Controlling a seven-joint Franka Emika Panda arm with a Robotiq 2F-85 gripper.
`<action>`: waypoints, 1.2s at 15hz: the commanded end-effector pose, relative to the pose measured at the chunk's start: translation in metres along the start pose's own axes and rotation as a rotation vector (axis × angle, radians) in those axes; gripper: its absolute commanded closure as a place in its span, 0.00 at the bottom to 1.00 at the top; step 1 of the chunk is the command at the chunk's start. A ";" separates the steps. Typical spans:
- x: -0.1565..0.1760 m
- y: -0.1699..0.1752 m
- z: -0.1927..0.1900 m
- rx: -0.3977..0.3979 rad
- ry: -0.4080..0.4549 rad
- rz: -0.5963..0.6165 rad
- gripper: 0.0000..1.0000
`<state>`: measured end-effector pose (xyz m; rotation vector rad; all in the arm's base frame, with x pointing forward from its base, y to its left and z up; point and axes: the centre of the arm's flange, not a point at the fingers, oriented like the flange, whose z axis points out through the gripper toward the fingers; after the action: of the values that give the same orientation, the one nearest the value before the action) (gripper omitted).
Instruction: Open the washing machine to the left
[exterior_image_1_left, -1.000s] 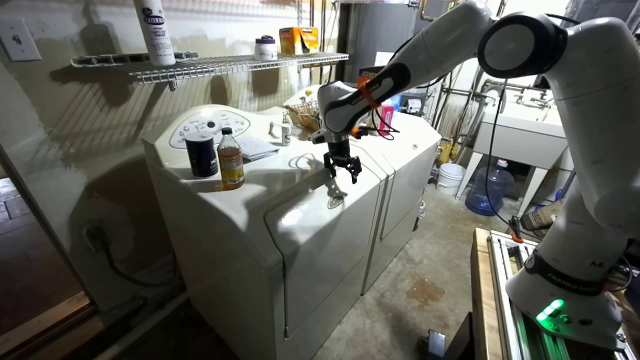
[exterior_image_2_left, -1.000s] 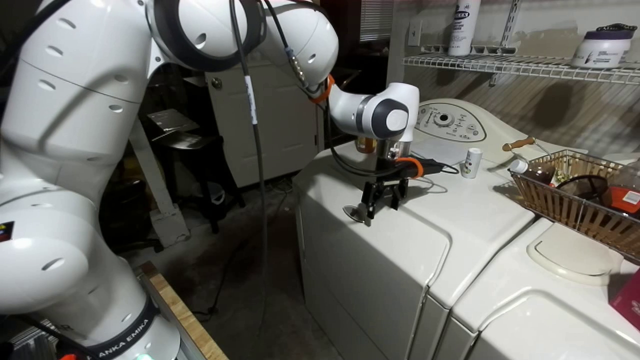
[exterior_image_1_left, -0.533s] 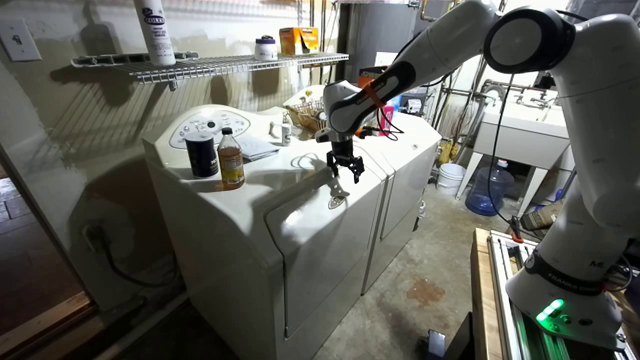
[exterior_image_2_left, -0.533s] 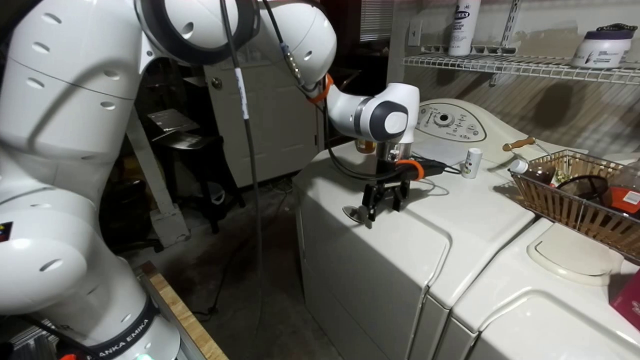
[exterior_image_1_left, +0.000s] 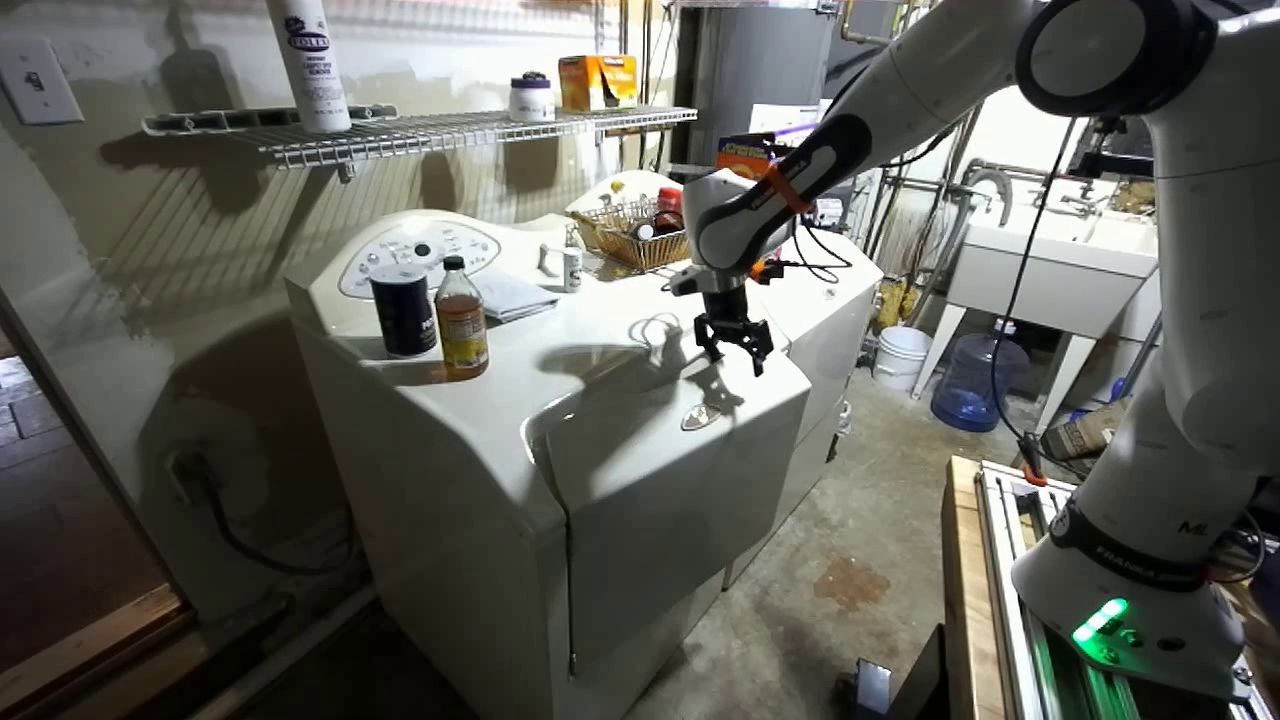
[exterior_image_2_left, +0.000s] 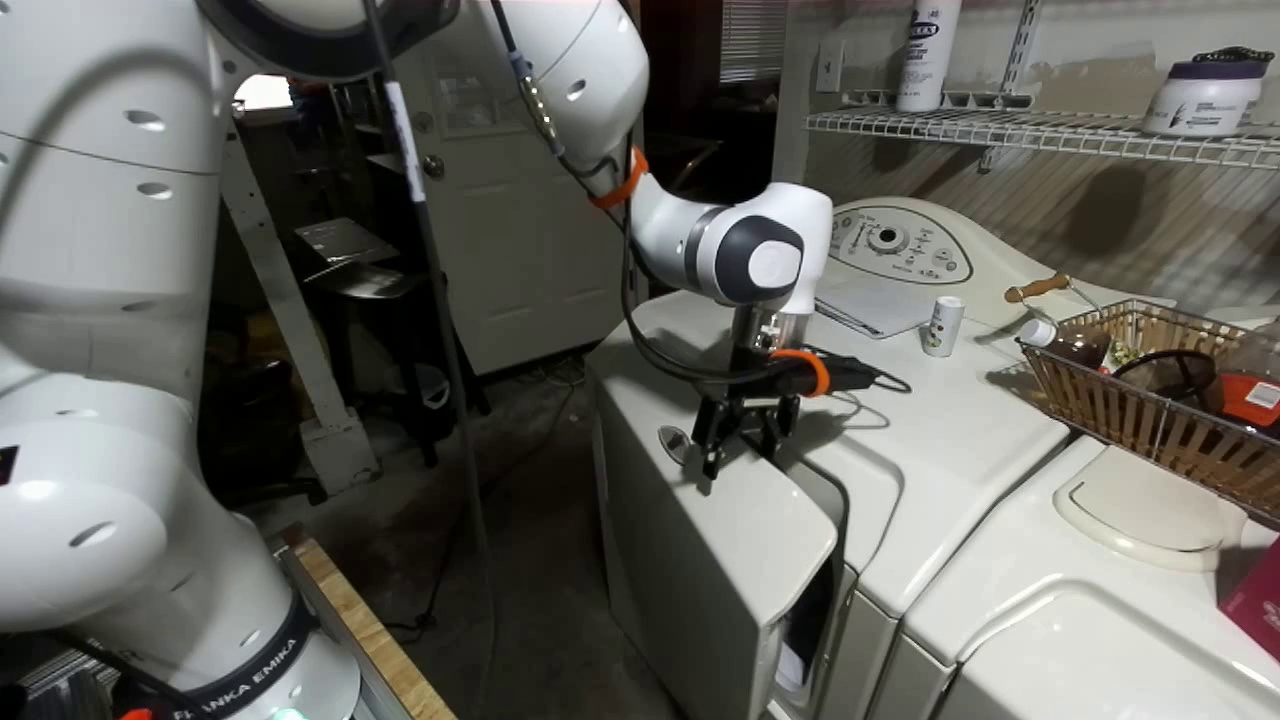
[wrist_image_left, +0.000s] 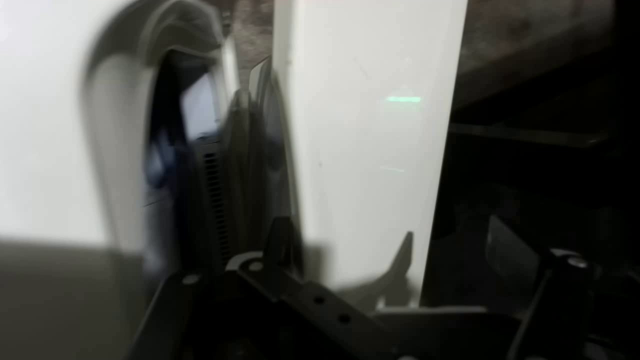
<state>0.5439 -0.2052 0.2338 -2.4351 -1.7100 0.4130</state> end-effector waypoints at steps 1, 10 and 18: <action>-0.049 -0.068 0.030 0.184 0.004 0.006 0.00; -0.069 -0.054 0.016 -0.152 0.163 0.168 0.00; -0.039 -0.042 -0.033 -0.137 0.223 0.595 0.00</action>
<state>0.4956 -0.2385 0.2644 -2.8478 -1.1403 0.0411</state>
